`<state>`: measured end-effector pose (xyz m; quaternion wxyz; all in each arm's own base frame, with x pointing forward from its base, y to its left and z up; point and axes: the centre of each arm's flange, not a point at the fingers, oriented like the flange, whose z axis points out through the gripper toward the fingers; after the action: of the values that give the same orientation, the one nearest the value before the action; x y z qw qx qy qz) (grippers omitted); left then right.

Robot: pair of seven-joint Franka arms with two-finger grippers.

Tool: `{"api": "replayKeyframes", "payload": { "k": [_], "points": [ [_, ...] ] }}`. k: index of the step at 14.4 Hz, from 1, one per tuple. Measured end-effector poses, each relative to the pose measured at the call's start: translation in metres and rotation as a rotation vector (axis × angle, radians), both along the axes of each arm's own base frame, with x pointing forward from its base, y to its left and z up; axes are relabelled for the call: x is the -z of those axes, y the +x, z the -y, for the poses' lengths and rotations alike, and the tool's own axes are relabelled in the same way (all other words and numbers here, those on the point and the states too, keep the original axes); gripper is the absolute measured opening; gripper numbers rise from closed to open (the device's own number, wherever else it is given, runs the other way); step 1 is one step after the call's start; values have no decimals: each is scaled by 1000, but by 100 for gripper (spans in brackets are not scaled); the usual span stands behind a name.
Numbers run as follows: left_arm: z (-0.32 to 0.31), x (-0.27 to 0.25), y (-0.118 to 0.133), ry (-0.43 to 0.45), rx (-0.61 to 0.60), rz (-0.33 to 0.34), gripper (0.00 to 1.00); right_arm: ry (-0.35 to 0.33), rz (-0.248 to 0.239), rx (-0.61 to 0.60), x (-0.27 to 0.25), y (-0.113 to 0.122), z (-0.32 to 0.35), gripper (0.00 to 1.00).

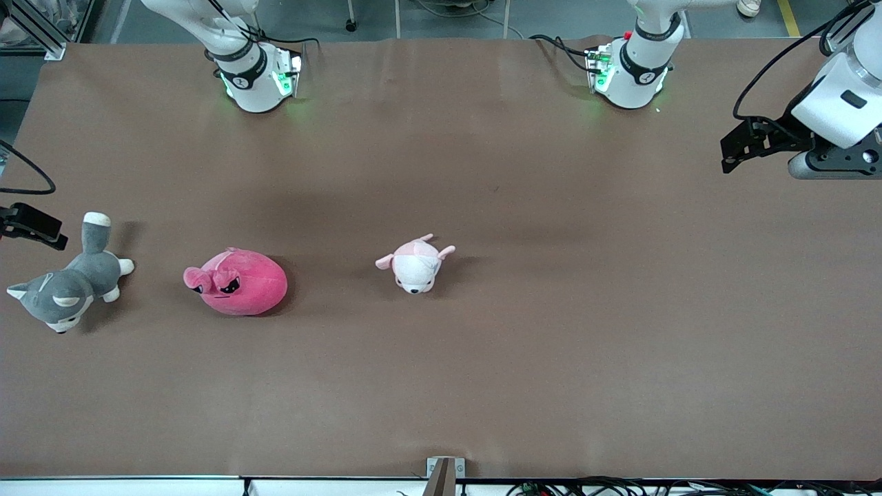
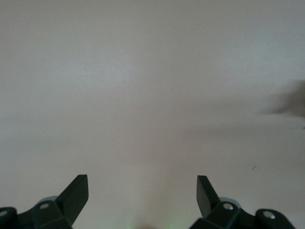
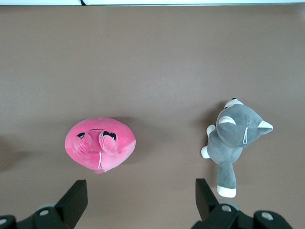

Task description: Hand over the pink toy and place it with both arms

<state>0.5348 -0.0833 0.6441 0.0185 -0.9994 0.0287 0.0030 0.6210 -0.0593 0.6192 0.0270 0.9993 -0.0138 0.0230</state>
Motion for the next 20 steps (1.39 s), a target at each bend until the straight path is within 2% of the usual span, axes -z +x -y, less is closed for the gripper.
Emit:
{"api": "replayKeyframes", "payload": {
  "k": [4, 10, 20],
  "points": [
    [0, 0, 0, 0, 0, 1, 100, 5, -23, -5, 2, -15, -3, 100],
    [-1, 0, 0, 0, -2, 1, 100, 11, -15, -17, 6, -52, -10, 100],
    [-3, 0, 0, 0, -5, 1, 100, 12, -13, -14, 7, -56, -8, 100]
  ]
}}
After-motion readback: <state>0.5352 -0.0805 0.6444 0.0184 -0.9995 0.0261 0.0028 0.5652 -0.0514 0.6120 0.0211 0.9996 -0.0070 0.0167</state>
